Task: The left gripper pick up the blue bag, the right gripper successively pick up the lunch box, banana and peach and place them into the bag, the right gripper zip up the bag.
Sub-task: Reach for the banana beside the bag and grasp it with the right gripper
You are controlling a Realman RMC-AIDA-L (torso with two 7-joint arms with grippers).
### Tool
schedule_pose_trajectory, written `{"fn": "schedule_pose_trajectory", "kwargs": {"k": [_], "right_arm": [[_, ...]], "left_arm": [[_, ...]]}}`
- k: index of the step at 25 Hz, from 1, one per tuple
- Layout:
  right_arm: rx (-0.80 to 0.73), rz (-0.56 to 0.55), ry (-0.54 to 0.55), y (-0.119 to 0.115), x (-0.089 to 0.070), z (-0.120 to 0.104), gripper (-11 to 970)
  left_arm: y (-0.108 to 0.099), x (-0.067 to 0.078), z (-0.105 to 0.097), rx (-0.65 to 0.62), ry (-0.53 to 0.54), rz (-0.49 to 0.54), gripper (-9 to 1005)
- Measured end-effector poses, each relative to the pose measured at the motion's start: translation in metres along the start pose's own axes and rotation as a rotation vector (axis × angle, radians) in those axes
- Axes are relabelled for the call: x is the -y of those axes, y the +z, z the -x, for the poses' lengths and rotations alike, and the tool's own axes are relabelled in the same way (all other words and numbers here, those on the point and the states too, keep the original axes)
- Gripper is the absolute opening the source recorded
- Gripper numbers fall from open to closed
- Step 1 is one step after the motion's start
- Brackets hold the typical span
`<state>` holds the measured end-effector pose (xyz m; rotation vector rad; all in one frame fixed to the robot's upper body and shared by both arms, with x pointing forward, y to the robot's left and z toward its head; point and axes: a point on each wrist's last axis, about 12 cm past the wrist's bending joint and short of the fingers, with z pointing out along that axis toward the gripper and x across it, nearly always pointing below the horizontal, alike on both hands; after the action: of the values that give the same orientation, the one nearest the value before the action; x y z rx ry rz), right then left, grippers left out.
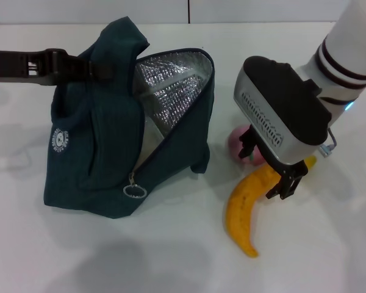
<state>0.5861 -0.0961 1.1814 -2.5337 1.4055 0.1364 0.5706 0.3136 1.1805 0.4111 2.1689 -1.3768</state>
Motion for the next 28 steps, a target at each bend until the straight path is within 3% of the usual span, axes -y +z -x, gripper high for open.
{"fn": "schedule_pose_trajectory", "kwargs": {"k": [28], "right_arm": [[-0.001, 0.012, 0.004, 0.033, -0.006, -0.007, 819]], "left_arm": [[0.005, 0.000, 0.001, -0.015, 0.007, 0.002, 34]]}}
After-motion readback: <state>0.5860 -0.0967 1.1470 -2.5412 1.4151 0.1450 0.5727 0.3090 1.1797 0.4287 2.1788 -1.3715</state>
